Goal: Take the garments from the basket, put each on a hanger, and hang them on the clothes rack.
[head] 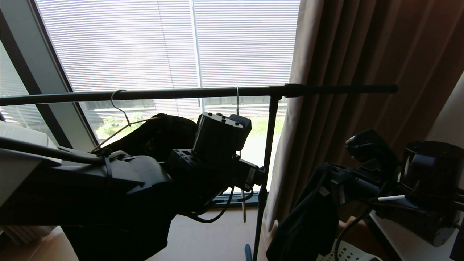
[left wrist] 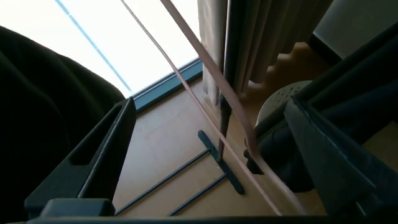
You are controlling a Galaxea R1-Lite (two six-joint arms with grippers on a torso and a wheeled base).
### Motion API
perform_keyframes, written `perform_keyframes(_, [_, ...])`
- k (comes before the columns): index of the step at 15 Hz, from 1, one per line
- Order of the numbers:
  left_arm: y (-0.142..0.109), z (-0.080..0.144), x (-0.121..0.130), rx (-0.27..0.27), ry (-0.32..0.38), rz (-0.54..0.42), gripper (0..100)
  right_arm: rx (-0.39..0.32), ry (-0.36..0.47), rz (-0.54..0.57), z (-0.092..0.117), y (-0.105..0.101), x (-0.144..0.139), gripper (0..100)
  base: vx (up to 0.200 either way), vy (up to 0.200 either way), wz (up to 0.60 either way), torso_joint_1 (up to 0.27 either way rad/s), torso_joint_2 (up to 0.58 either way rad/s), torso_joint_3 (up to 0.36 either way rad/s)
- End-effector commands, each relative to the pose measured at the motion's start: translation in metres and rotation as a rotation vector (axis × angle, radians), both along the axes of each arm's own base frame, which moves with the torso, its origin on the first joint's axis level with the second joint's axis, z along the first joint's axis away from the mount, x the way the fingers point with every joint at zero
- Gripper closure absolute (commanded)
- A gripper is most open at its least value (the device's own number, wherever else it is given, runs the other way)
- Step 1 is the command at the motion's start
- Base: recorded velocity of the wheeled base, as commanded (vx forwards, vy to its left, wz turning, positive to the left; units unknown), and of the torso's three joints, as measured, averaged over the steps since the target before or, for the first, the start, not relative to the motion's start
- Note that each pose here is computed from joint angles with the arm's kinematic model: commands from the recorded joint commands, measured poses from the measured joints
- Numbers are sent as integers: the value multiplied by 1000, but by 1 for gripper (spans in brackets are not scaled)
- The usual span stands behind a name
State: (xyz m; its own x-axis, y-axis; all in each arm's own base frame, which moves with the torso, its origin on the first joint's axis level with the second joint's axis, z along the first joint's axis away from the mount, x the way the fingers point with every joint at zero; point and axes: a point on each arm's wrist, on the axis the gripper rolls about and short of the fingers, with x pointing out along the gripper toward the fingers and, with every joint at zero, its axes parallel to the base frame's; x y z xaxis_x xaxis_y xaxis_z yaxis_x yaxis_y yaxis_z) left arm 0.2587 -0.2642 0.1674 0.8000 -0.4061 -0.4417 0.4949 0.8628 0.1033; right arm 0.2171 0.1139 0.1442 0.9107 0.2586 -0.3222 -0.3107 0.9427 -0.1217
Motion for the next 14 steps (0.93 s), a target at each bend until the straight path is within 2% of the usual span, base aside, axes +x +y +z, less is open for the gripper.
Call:
perform_keyframes(1, [2, 1, 1, -1, -2, 6, 0, 0, 0, 1, 0, 0, 0, 100, 0, 0, 0, 0, 0, 0])
perform_keyframes(4, [4, -2, 1, 9, 2, 17, 0, 0, 0, 1, 0, 0, 0, 100, 0, 0, 0, 0, 0, 0])
perform_keyframes(7, [11, -6, 5, 30, 1, 69, 0, 1, -1, 1, 0, 0, 0, 100, 0, 0, 0, 0, 0, 0])
perform_keyframes(8, [12, -7, 6, 35, 0, 82, 100, -1, -2, 3, 0, 0, 0, 100, 0, 0, 0, 0, 0, 0])
perform_keyframes(11, [16, -10, 2, 36, 10, 104, 100, -1, 1, 3, 0, 0, -1, 100, 0, 0, 0, 0, 0, 0])
perform_keyframes(14, [24, -1, -5, 24, -3, 109, 100, -2, 2, 1, -1, 0, -1, 100, 0, 0, 0, 0, 0, 0])
